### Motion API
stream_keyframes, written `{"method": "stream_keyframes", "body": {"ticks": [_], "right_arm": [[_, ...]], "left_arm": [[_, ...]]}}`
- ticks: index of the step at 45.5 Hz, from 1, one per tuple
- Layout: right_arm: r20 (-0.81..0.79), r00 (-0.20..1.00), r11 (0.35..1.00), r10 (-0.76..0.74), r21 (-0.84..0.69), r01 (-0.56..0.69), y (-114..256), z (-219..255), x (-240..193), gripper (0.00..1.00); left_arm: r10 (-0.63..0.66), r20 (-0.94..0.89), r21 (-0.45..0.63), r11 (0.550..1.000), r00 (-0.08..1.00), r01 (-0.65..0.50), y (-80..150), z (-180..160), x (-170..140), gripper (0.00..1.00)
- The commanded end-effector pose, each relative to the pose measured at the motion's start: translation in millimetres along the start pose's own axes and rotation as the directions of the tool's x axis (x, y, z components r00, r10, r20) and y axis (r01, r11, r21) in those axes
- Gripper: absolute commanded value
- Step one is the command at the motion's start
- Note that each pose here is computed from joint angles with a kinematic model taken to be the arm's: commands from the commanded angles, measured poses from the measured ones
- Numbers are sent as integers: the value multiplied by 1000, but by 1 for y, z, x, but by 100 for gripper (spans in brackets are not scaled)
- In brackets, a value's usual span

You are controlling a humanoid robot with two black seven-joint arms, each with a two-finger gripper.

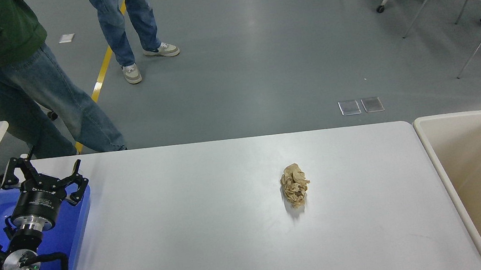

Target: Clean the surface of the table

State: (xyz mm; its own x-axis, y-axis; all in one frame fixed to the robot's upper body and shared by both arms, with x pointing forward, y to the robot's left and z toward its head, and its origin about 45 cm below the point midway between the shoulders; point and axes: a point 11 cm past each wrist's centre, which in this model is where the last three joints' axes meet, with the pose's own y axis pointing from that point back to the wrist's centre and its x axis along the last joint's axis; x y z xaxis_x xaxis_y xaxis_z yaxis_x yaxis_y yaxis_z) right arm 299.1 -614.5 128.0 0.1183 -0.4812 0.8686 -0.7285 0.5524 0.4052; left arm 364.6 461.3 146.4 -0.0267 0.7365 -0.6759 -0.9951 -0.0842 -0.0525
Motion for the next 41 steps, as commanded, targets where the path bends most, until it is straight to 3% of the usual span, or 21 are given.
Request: {"method": "stream_keyframes", "body": {"ticks": [1, 7, 11, 14, 15, 20, 24, 30, 41], "right_arm": [[114, 992, 999, 47, 8, -48, -4, -11, 14, 100], [208, 976, 997, 63, 19, -68, -6, -21, 18, 100], [387, 922, 998, 23, 43, -43, -7, -29, 15, 100], [573, 819, 995, -15, 86, -42, -7, -41, 17, 100], [708, 705, 989, -50, 131, -62, -6, -59, 20, 100], [824, 555, 978, -113, 191, -85, 0, -75, 22, 100], [881, 442, 963, -172, 245, -115, 3, -100, 25, 100], [880, 284, 903, -381, 421, -92, 18, -139, 9, 100], [808, 165, 819, -566, 574, -4, 39, -192, -49, 100]], "left_arm": [[-1, 0, 0, 1000, 1000, 1, -1, 0, 0, 100], [0, 0, 1, 1000, 1000, 0, 0, 0, 0, 100], [0, 0, 1, 1000, 1000, 0, 0, 0, 0, 100], [0, 0, 1, 1000, 1000, 0, 0, 0, 0, 100], [0, 0, 1, 1000, 1000, 0, 0, 0, 0, 100], [0, 0, 1, 1000, 1000, 0, 0, 0, 0, 100], [0, 0, -1, 1000, 1000, 0, 0, 0, 0, 100], [0, 0, 1, 1000, 1000, 0, 0, 0, 0, 100], [0, 0, 1, 1000, 1000, 0, 0, 0, 0, 100]]}}
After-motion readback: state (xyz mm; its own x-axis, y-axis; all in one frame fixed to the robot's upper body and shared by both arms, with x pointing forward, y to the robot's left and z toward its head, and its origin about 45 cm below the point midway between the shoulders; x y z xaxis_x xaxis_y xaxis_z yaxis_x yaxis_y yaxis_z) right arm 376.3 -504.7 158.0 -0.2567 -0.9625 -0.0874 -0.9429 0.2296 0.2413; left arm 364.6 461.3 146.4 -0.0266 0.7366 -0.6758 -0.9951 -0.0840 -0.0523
